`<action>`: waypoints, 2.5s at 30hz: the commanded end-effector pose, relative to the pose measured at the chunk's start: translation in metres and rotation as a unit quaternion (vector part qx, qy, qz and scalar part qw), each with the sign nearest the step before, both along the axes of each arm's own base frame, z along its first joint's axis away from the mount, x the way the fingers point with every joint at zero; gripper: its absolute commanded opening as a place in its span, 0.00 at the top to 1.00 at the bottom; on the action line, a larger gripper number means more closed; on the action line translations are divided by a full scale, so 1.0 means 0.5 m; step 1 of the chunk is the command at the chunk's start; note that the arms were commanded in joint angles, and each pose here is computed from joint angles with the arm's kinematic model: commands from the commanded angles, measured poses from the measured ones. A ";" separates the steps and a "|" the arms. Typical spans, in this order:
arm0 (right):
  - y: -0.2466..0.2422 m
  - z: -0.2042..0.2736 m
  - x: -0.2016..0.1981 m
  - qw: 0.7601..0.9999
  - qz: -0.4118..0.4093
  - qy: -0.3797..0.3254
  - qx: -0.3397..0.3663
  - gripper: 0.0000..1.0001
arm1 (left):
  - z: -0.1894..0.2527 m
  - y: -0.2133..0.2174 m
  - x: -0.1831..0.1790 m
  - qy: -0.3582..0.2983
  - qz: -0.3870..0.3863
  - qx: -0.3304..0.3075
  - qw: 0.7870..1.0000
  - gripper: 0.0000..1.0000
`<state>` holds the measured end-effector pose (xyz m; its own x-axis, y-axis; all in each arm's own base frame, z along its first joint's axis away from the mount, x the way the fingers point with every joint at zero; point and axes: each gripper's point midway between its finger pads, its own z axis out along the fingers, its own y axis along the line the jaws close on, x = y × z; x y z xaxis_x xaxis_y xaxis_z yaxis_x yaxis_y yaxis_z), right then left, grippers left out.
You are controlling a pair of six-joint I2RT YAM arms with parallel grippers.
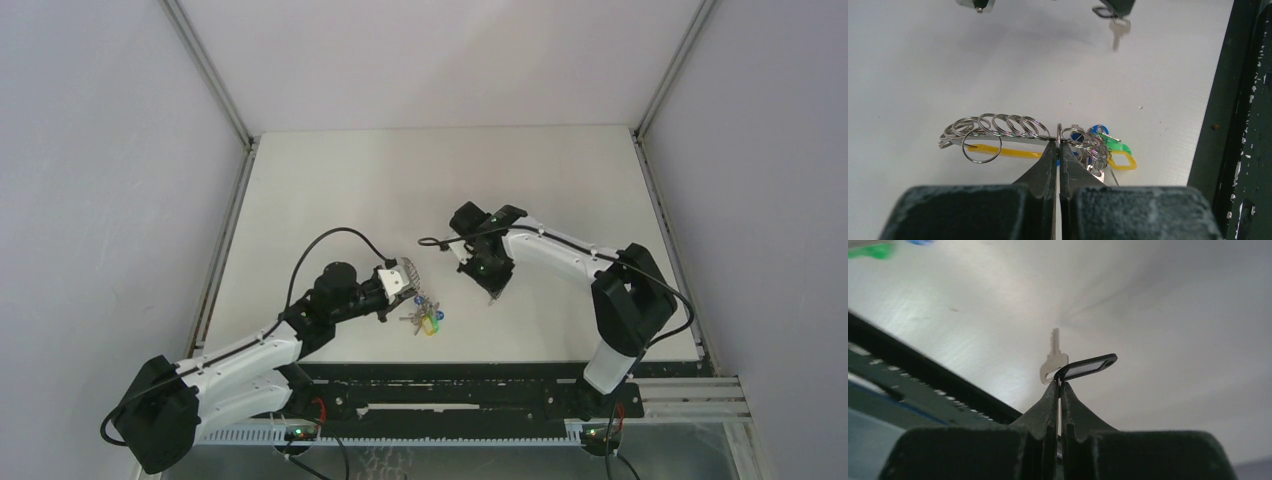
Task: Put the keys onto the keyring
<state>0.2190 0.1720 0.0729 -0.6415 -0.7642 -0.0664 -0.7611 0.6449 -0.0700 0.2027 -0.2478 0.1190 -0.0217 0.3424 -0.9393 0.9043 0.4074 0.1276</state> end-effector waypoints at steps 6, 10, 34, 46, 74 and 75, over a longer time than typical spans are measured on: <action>0.180 0.118 -0.061 0.889 0.060 0.146 0.430 1.00 | 0.078 -0.016 0.016 -0.044 0.004 -0.049 0.998 1.00; 0.143 0.039 -0.021 0.905 -0.030 0.177 0.385 1.00 | 0.076 -0.018 0.016 -0.042 0.003 -0.049 0.998 1.00; -0.015 -0.042 0.078 0.987 -0.133 -0.031 0.086 1.00 | 0.078 -0.012 0.023 -0.048 0.015 -0.048 0.998 1.00; 0.096 0.119 0.089 0.934 0.059 -0.239 0.258 1.00 | 0.084 -0.013 0.017 -0.054 0.007 -0.053 0.997 1.00; 0.203 0.253 -0.026 0.782 0.323 -0.295 0.444 1.00 | 0.139 -0.054 0.004 -0.141 -0.104 -0.021 0.984 1.00; 0.204 0.250 -0.029 0.782 0.325 -0.291 0.445 1.00 | 0.136 -0.055 0.001 -0.138 -0.106 -0.020 0.984 1.00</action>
<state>0.2124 0.2611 0.1750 0.1062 -0.4732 -0.8745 -0.9553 0.1953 -0.2217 0.2007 -0.2613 0.1497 0.1973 0.3422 -0.9187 0.9191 0.2615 0.2948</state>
